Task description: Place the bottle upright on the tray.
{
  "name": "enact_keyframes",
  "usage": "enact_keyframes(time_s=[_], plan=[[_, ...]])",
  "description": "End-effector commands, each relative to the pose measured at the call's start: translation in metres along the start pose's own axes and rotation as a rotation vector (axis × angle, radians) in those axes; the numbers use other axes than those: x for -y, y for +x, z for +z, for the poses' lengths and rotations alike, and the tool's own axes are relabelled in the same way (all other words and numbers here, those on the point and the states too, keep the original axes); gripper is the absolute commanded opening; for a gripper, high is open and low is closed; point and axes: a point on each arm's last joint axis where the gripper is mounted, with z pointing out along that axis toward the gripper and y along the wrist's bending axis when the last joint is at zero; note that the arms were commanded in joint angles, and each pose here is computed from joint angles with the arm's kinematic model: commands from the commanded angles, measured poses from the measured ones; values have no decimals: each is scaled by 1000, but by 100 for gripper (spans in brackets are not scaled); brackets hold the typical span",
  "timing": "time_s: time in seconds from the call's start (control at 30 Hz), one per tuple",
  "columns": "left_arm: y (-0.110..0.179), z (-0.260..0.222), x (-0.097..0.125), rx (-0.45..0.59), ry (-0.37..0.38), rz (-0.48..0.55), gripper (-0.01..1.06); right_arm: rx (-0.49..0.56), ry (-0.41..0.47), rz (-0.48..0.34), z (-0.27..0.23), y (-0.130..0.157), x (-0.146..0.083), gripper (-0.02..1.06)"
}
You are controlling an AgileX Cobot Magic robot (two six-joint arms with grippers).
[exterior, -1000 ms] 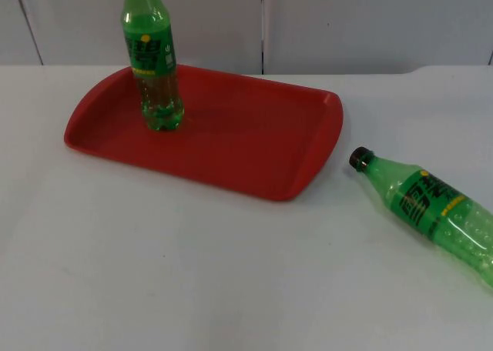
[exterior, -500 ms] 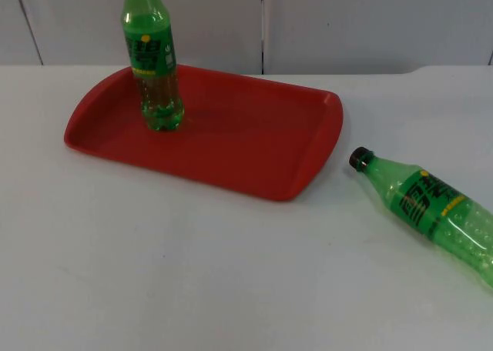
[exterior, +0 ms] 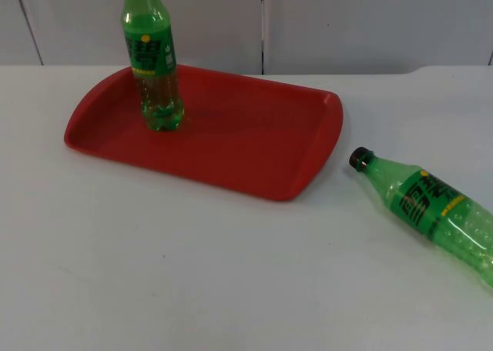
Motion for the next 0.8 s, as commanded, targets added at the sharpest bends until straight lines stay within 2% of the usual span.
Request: enact_keyframes(time_s=[0.0,0.23,0.33,0.43,0.77], plan=[[8,-8,4,-9,37,0,105,10,5,1,0,0,0,82],[24,-21,3,-57,18,33,105,10,5,1,0,0,0,82],[30,-21,1,-128,2,45,105,10,-4,-6,0,0,0,82],[32,-22,-1,-153,-20,58,105,10,-8,-9,0,0,0,82],[33,-22,-6,-162,-77,84,105,10,-8,-9,0,0,0,82]])
